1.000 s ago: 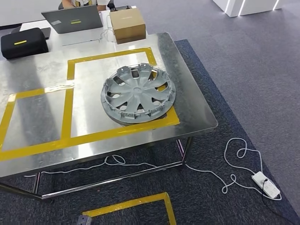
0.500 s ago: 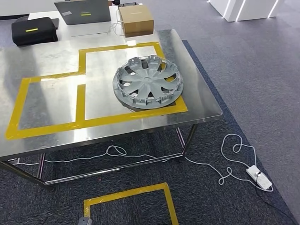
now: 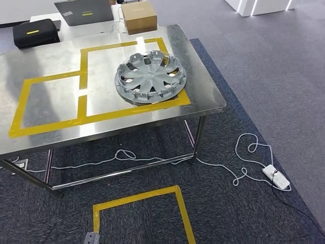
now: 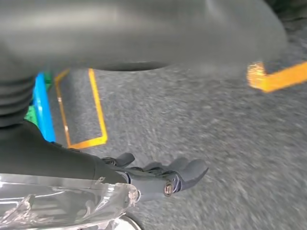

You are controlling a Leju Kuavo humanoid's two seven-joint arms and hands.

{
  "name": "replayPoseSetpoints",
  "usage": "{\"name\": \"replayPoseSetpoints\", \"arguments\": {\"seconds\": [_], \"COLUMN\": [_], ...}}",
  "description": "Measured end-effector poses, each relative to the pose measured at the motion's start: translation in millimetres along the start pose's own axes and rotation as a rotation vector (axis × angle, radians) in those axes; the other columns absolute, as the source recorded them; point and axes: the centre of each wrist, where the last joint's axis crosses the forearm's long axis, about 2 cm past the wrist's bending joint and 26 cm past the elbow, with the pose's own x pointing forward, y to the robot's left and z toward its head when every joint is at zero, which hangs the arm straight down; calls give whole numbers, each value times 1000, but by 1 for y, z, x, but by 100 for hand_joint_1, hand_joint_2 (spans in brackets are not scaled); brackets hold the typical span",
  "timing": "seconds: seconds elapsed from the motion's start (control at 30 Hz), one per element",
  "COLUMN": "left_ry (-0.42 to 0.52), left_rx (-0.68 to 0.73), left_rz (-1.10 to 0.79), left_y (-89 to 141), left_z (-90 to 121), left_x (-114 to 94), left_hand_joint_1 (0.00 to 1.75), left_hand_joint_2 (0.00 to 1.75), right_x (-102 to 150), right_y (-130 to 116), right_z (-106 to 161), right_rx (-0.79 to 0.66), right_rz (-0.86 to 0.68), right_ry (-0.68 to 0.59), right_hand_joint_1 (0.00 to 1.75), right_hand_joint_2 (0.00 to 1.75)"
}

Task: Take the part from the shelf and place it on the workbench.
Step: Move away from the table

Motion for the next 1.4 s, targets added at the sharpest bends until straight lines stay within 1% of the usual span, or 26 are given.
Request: {"name": "replayPoseSetpoints", "arguments": {"seconds": [0.43,0.6,0.77,1.1,1.27,1.4], "left_ry": [-2,-2,-4,-2,-8,-4], "left_rx": [-9,-10,-12,-11,-13,-15], "left_rz": [-17,-20,-22,-23,-27,-29], "left_y": [-4,-4,-4,-4,-5,-5], "left_z": [-1,-1,-1,-1,-2,-1], "left_x": [2,2,3,2,5,3], "left_hand_joint_1": [0,0,0,0,0,0], "left_hand_joint_2": [0,0,0,0,0,0], "right_x": [-4,-3,3,1,2,-2], "right_y": [-1,-1,-1,-2,-2,-2], "right_z": [-1,-1,-1,-1,-1,-1], "right_rx": [-1,-1,-1,-1,-10,-16], "right_rz": [-19,-23,-27,-33,-19,-2], "right_ry": [13,14,2,4,-5,-1], "right_hand_joint_1": [0,0,0,0,0,0], "right_hand_joint_2": [175,175,175,175,175,175]}}
